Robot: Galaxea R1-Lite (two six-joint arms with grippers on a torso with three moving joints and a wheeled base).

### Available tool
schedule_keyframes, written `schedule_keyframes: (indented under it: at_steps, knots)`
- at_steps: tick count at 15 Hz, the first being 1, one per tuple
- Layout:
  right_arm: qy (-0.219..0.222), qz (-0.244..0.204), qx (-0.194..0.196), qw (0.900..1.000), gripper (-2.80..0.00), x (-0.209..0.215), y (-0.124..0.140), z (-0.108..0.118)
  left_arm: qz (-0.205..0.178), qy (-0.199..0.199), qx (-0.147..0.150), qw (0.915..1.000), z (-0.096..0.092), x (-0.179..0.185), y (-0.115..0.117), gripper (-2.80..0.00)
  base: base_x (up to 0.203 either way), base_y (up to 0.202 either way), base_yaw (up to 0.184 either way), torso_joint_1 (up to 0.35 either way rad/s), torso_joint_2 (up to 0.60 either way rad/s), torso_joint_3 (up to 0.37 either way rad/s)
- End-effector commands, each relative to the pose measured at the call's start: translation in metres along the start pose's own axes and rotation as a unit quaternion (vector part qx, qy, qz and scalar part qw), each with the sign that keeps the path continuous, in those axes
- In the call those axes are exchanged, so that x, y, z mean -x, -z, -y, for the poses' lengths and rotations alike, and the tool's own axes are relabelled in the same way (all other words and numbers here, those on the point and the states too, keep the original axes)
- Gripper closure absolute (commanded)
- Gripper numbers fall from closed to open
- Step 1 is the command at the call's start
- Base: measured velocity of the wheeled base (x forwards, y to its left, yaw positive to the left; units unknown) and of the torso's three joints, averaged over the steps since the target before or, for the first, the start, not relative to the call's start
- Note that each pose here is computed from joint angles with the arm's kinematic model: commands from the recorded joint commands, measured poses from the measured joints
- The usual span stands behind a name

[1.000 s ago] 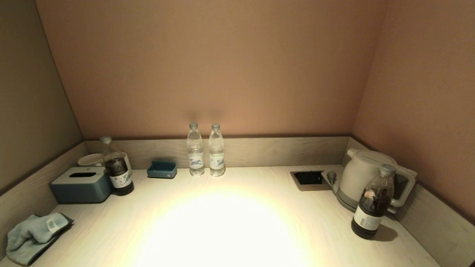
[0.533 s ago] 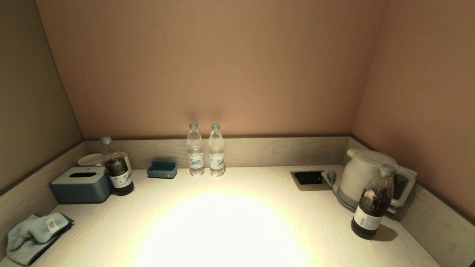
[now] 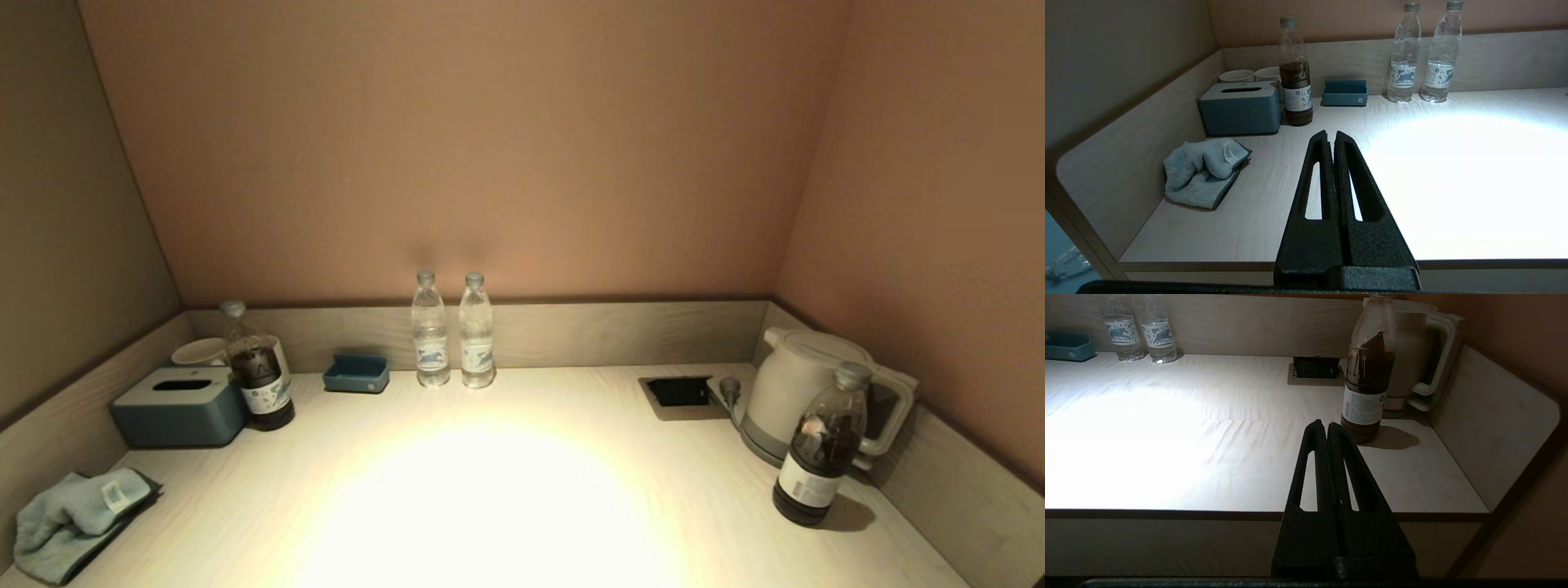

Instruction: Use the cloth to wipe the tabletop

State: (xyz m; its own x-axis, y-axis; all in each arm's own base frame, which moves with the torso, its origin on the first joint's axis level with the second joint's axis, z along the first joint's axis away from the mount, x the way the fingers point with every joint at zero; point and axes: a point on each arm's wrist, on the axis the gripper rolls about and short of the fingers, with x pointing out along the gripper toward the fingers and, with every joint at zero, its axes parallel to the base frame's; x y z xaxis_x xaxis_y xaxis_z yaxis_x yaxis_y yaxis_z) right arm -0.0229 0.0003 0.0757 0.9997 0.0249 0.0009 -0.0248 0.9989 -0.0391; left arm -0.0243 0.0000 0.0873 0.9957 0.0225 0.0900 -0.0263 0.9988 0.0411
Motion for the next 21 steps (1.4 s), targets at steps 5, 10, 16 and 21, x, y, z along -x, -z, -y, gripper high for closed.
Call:
schedule_keyframes:
  at_steps: [5,10,16,21]
  knots:
    - [-0.001,0.000,0.000,1.000,0.00,0.000,0.000,0.000,-0.019,0.004,0.004,0.9998,0.000,-0.001,0.007,0.00,0.000,0.000,0.000,0.000,0.00,0.000]
    - [-0.001,0.000,0.000,1.000,0.00,0.000,0.000,0.000,-0.049,0.009,0.009,0.9987,0.001,0.000,0.013,0.00,0.000,0.000,0.000,0.000,0.00,0.000]
    - [-0.001,0.000,0.000,1.000,0.00,0.000,0.000,0.000,-0.049,0.005,0.022,0.9986,0.001,0.000,0.013,0.00,0.000,0.000,0.000,0.000,0.00,0.000]
    - [-0.001,0.000,0.001,1.000,0.00,0.000,0.000,0.000,-0.049,0.005,0.022,0.9986,0.001,0.000,0.013,0.00,0.000,0.000,0.000,0.000,0.00,0.000]
